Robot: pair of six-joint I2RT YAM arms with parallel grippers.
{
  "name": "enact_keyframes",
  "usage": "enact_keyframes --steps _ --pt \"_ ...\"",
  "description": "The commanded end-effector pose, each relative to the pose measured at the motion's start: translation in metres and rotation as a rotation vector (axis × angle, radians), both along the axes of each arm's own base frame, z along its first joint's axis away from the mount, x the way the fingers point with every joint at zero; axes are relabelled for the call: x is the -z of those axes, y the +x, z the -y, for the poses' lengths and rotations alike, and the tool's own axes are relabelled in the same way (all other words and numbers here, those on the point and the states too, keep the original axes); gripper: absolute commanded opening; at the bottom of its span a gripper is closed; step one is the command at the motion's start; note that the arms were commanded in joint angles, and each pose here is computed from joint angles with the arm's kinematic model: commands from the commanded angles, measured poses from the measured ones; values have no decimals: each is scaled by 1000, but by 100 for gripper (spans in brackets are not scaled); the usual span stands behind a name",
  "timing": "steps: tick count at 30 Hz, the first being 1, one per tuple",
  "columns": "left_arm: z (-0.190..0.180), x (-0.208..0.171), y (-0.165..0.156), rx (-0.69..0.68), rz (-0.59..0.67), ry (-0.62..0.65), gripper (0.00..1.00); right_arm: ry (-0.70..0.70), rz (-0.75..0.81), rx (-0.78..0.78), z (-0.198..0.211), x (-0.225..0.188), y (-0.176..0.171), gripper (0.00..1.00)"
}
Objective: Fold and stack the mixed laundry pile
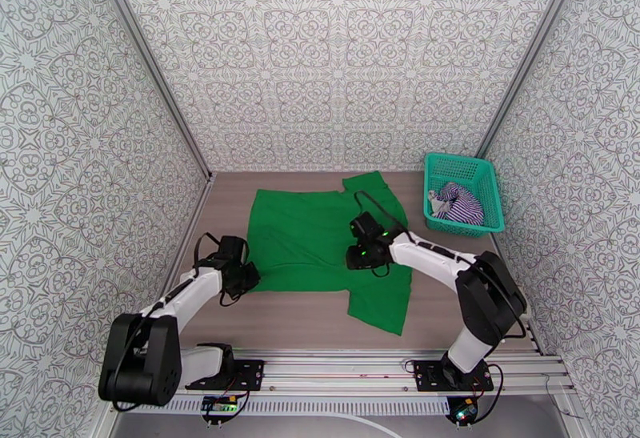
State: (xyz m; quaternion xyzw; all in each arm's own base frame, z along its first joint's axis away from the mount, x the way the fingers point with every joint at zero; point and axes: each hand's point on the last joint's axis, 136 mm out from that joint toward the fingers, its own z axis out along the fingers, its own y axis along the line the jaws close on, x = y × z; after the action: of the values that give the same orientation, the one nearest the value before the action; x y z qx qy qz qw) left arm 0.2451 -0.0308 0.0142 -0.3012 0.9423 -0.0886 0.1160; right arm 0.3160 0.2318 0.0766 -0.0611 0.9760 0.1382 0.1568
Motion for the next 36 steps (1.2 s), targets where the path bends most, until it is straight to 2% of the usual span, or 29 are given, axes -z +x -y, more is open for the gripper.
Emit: enact_keyframes --steps 1,16,22,26,31,36 --pt "-10 13 -1 -63 -16 49 0 35 60 0 5 -24 17 39" --pt "-3 18 -55 -94 -206 6 0 43 57 109 39 -18 62 44" --pt "-10 6 -67 -106 -217 0 0 14 32 143 56 -1 85 47" --pt "-1 2 -67 -113 -207 -57 0 -32 34 170 71 6 103 49" --pt "4 -27 -43 -66 -128 -72 3 -61 46 188 80 10 130 49" --pt "6 -85 23 81 56 -38 5 -30 63 180 73 -2 143 48"
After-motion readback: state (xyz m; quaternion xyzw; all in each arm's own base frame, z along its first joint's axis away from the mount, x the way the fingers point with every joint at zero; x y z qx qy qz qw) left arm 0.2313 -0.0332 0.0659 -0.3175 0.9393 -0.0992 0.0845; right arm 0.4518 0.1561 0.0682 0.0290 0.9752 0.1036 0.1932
